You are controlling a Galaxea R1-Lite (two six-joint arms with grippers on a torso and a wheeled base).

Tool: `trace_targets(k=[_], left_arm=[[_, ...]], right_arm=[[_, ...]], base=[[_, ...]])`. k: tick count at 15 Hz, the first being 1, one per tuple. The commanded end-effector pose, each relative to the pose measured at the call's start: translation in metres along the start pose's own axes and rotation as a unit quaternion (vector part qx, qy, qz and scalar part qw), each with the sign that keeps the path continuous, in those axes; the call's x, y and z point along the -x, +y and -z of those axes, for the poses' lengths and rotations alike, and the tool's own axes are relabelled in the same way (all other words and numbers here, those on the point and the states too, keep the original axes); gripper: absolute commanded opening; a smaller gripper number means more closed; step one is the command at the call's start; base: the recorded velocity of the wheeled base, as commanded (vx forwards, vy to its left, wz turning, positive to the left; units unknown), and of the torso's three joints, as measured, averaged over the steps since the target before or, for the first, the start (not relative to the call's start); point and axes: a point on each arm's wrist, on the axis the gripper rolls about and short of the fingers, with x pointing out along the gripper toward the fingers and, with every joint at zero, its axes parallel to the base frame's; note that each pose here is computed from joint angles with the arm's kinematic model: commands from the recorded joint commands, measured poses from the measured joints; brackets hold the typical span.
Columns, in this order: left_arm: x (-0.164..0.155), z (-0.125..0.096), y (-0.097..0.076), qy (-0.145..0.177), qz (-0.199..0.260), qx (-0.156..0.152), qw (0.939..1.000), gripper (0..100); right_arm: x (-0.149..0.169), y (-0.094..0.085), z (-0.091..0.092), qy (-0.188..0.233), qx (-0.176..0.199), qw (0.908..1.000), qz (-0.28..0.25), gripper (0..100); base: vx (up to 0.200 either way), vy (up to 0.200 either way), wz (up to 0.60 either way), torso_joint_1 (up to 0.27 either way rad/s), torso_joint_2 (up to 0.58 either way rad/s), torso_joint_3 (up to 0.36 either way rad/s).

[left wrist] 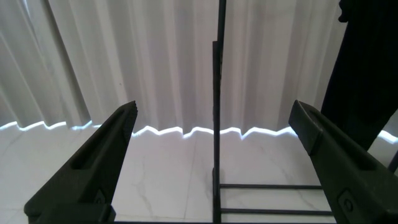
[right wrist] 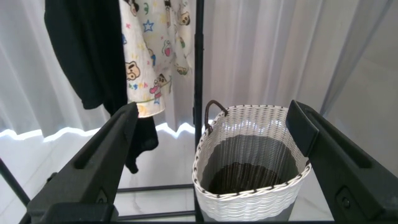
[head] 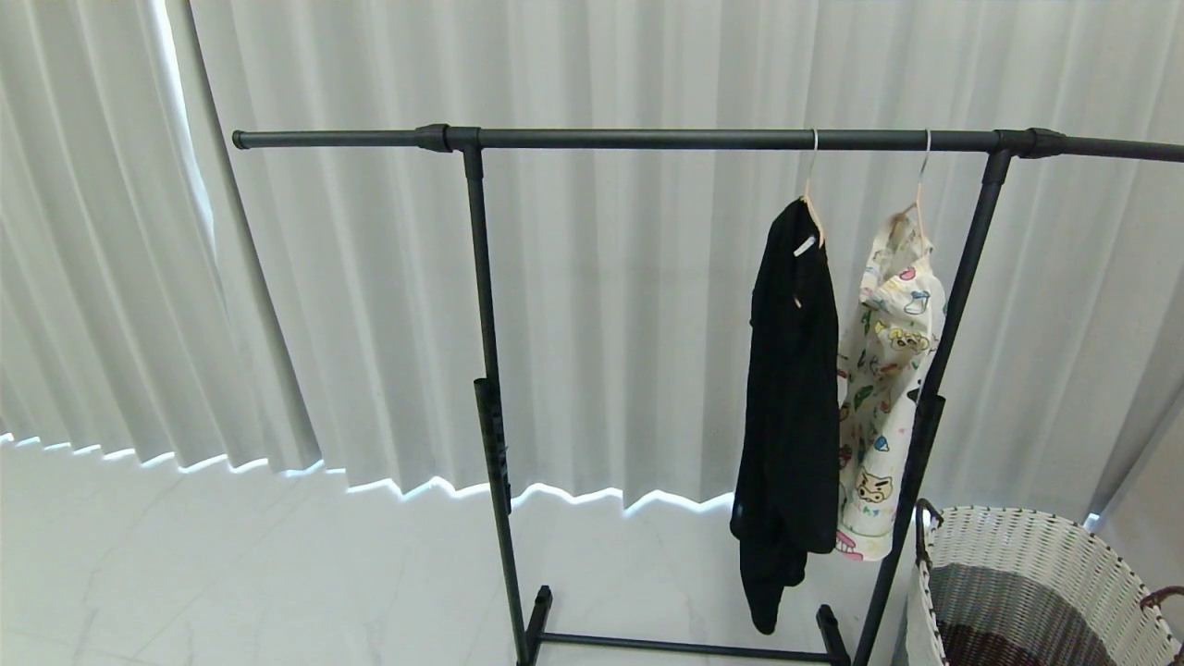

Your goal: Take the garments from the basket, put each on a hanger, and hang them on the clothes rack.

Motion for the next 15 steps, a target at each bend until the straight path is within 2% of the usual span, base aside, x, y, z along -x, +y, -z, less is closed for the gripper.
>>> trace_targets(k=[1, 15], left_arm=[[0.0, -0.0001, 0.0, -0.001, 0.0, 0.0, 1.0, 100], [0.0001, -0.0022, 0.0002, -0.011, -0.002, -0.001, 0.9999, 100]], right_arm=[[0.0001, 0.0, 0.0, -0.001, 0.0, 1.0, -0.001, 100], [0.0001, -0.0001, 0.0, -0.001, 0.0, 1.0, -0.001, 100]], base=[[0.0, 0.0, 0.0, 0.0, 0.0, 0.0], [0.0, 0.0, 0.0, 0.0, 0.0, 0.0]])
